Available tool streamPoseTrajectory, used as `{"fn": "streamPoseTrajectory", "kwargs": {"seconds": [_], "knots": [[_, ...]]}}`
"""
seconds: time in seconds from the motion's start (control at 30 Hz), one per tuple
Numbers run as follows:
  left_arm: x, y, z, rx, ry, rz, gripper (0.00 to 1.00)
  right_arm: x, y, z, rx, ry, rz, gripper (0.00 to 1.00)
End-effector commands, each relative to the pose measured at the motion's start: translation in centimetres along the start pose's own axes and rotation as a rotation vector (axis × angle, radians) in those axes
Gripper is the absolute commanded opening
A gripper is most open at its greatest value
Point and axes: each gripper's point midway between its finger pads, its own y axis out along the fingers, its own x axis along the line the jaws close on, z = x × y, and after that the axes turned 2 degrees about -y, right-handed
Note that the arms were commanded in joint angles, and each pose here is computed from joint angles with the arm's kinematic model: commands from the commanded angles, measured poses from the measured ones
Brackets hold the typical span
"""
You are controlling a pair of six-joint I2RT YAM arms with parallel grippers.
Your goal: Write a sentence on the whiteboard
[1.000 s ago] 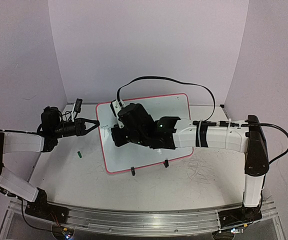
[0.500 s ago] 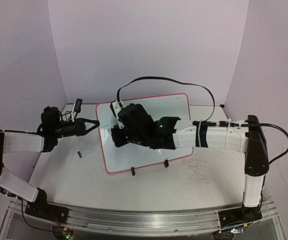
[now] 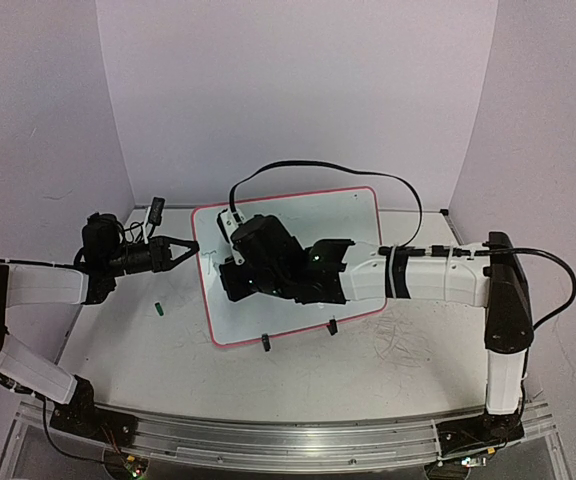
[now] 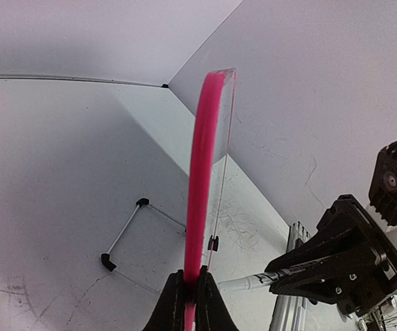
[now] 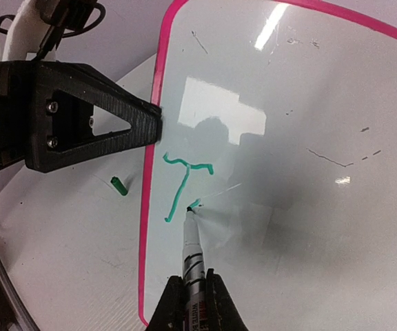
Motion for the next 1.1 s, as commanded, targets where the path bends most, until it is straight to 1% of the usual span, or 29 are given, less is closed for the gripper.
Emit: {"fn": "streamPoseTrajectory", "kwargs": {"seconds": [0.0, 0.37, 0.57, 0.9, 1.07], "knots": [[-2.2, -0.1, -1.0, -0.015, 0.056, 0.064, 0.00, -0.6, 0.2, -0.4, -0.004, 0.021, 0.028, 0.00], [-2.0, 0.0, -0.9, -0.013, 0.053, 0.062, 0.00, -1.3, -0.3, 0.8, 0.021, 0.038, 0.046, 0.00], [-2.1, 0.0, -0.9, -0.012, 0.052, 0.064, 0.00, -1.8, -0.6, 0.8, 0.015, 0.044, 0.066, 0.00], [-2.2, -0.1, -0.9, -0.013, 0.055, 0.066, 0.00, -3.0, -1.5, -0.4, -0.026, 0.055, 0.131, 0.00], [-2.3, -0.1, -0.8, -0.012, 0.055, 0.067, 0.00, -3.0, -1.6, -1.3, -0.046, 0.054, 0.135, 0.00]]}}
